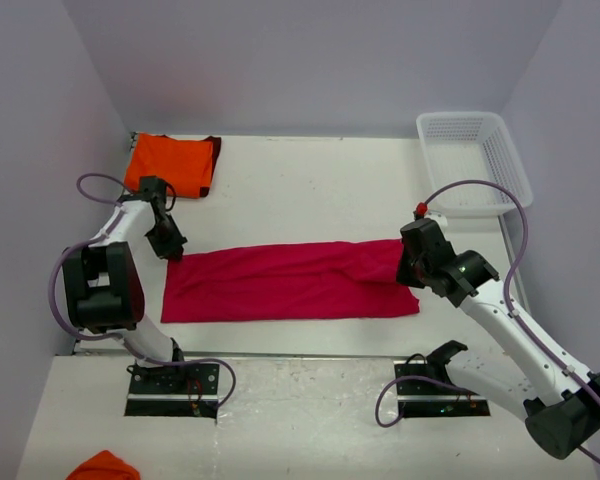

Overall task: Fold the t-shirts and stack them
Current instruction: Fold the other side of the tshirt into a rectangle

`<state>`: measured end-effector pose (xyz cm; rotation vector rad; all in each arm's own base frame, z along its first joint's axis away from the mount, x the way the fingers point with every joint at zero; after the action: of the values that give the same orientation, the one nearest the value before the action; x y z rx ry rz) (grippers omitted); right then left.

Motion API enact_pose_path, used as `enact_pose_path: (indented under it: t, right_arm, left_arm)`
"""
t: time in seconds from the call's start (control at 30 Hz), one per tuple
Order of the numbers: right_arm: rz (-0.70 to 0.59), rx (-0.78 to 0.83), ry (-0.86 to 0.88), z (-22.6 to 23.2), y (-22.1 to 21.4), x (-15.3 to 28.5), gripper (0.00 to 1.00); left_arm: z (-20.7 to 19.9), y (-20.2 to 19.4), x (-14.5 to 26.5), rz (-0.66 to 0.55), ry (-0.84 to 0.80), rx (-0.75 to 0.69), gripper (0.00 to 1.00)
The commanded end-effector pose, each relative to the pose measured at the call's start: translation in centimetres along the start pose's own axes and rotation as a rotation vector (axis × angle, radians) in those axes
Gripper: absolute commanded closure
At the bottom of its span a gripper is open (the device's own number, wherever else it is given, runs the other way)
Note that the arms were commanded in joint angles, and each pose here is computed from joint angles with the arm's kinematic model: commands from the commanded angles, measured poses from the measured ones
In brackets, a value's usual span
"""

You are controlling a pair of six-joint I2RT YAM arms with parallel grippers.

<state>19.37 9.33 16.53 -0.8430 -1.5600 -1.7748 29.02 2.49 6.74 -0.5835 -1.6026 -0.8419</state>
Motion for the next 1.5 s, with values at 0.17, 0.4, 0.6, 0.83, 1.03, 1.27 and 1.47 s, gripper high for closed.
enact_pose_path:
  t: [0.17, 0.4, 0.6, 0.83, 1.03, 1.27, 1.47]
  right_arm:
    - [-0.02, -0.006, -0.019, -0.1, 0.4, 0.0, 1.0]
    - [-0.013, 0.004, -0.017, 0.0, 0.4, -0.1, 1.0]
    - [-0.003, 0.012, -0.021, 0.2, 0.3, -0.4, 1.0]
    - [0.021, 0.041, 0.016, 1.1, -0.2, -0.5, 1.0]
    - [0.05, 0.03, 0.015, 1.8, -1.4, 0.1, 1.0]
    - [0.188, 0.038, 0.127, 6.1, -7.4, 0.6, 0.69]
    - [0.136, 0.06, 0.019, 6.0, -8.0, 1.5, 0.44]
  left_arm:
    - [2.4, 3.8, 2.4, -0.165, 0.152, 0.017, 1.0]
    - [0.5, 6.8, 4.1, -0.231, 0.085, -0.013, 1.0]
    - [-1.4, 7.4, 1.5, -0.177, 0.016, -0.033, 0.79]
    - [-1.8, 8.1, -0.2, -0.125, -0.025, 0.02, 0.71]
    - [-2.3, 8.0, 0.4, -0.144, -0.079, 0.029, 0.71]
    - [-2.6, 8.1, 5.4, -0.255, -0.172, -0.006, 0.69]
    - [-3.7, 6.1, 8.2, -0.346, -0.293, -0.046, 0.63]
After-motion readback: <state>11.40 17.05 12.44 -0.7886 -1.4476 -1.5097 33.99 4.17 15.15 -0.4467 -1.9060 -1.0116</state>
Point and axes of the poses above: each gripper's point midway between its finger pads, its own x axis back along the fingers, its own z axis along the line the jaws close on, y = z × x, the point moved 2 cm from there along x, back along the fingers, and after that the axes turned 6 degrees about x, right-handed, at the moved point
